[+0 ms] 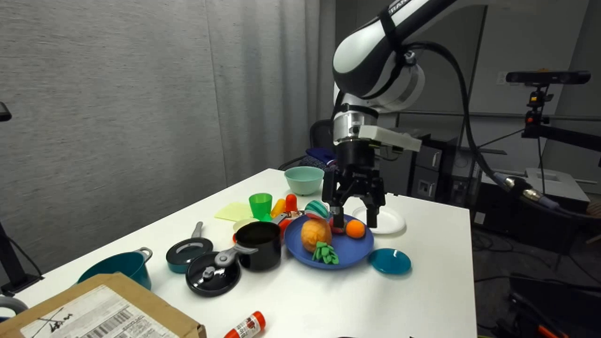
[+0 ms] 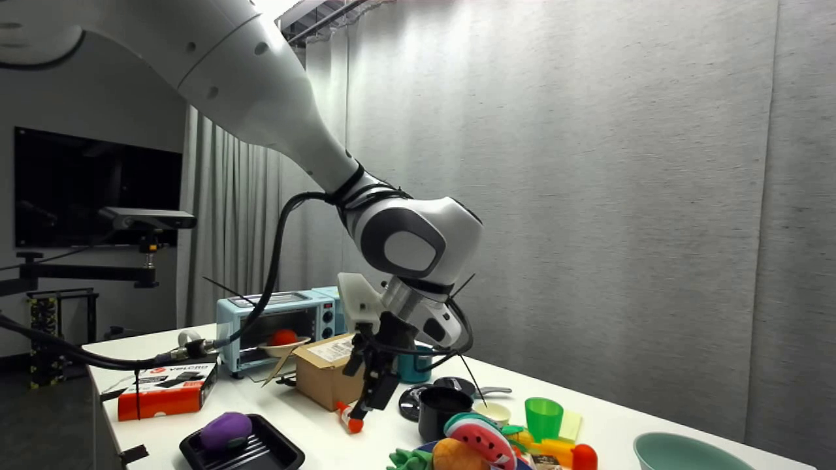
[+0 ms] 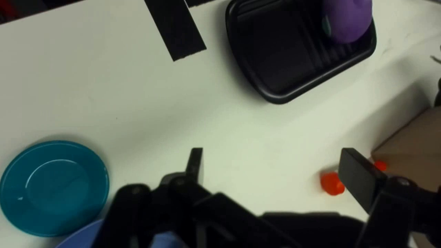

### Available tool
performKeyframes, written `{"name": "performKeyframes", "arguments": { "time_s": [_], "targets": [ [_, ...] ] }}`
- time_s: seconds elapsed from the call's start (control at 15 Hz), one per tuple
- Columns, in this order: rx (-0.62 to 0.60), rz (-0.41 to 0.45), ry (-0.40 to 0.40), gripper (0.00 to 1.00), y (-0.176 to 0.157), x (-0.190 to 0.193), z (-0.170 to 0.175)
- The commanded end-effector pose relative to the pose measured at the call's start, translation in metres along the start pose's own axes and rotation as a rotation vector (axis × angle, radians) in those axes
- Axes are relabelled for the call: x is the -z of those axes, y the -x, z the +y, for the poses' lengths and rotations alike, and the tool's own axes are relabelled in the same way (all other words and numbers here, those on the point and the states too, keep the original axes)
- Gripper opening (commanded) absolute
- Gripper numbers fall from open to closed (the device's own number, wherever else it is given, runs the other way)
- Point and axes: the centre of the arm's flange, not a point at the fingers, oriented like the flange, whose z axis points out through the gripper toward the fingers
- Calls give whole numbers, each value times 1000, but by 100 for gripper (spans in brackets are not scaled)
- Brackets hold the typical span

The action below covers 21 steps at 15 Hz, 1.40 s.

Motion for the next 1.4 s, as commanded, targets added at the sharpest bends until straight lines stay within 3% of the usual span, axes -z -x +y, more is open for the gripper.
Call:
{"name": "performKeyframes", "arguments": {
  "time_s": [0.0, 0.2, 0.47, 0.53, 0.67, 0.93, 1.13, 1.33],
  "targets": [
    [169, -96, 43, 100, 17, 5, -27],
    [340, -105, 25, 100, 11, -28, -43],
    [529, -218, 3, 100, 3, -125, -63],
    [450, -176, 19, 100, 15, -85, -55],
    [456, -206, 27, 100, 11, -109, -57],
    [451, -177, 22, 100, 10, -92, -55],
    [436, -108, -99, 100, -7, -89, -38],
    [446, -107, -257, 100, -43, -108, -25]
  ]
}}
